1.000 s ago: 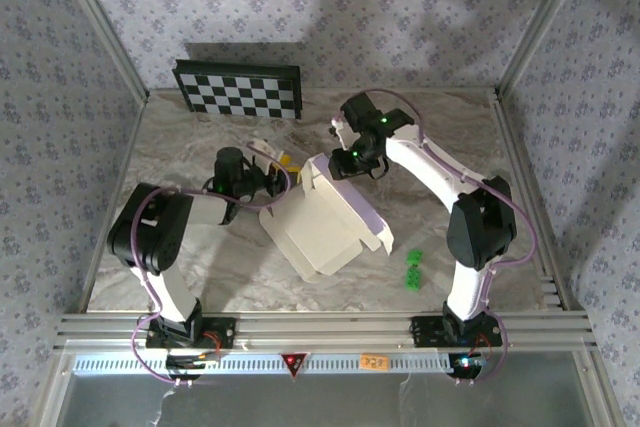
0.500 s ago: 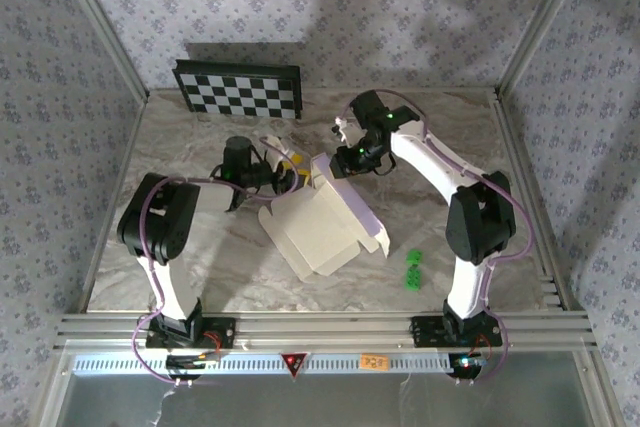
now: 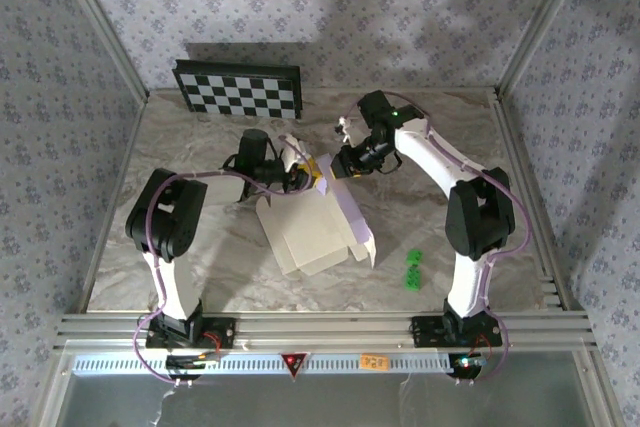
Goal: Fold the paper box
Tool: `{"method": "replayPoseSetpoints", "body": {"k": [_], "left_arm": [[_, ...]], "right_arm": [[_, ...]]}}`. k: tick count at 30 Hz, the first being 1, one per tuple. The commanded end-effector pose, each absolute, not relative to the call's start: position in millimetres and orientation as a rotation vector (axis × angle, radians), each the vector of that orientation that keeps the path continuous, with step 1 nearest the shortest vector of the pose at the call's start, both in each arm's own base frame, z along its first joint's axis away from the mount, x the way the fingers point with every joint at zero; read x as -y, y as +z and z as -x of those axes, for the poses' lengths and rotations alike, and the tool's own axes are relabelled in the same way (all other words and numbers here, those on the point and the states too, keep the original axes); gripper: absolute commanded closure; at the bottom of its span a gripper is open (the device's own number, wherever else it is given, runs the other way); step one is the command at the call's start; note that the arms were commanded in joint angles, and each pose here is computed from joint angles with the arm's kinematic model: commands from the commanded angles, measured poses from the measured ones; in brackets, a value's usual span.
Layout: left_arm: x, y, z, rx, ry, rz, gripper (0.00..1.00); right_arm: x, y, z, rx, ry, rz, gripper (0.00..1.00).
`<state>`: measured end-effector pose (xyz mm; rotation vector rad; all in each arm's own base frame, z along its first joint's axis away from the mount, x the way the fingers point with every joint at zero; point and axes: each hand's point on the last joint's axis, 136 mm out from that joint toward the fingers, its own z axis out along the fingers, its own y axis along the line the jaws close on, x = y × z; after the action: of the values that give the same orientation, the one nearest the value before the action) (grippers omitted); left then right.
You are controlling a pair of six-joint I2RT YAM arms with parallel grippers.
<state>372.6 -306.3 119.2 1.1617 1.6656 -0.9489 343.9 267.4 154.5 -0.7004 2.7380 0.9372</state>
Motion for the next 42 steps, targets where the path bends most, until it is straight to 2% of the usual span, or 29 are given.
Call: {"method": "replayPoseSetpoints", "body": {"k": [1,7,11,24,25,33,42], "left_arm": [[320,118,-364,-1.625,-0.981,-1.221,0.77],[320,119,-369,-1.628,-0.935,-1.172,0.92],[318,120,-368,-1.640,-0.895,-1.141,0.98],[292,107,-327,-1.834,-0.657,-1.004,1.00],[291,107,-324,-1.835,-0.661,-0.991,1.00],[302,96,-341,-1.814,-0.673,-0.964,0.77],[313,93,-361,-1.836,-0.730,-0.918,0.74]], "right_arm": [[-269,141,-340,-2.769,0.966,0.730,0.68],[-266,141,-341,-2.773,0.958,0.725,0.68],[-266,141,-340,-2.772,0.958,0.728,0.68],[-273,143,-319,-2.778,1.013,0.826,0.68],[-274,141,-317,-2.782,1.018,0.835,0.68],[-275,133,-313,-2.805,1.012,0.870,0.68],[-273,132,-315,-2.809,1.009,0.865,0.68]]}}
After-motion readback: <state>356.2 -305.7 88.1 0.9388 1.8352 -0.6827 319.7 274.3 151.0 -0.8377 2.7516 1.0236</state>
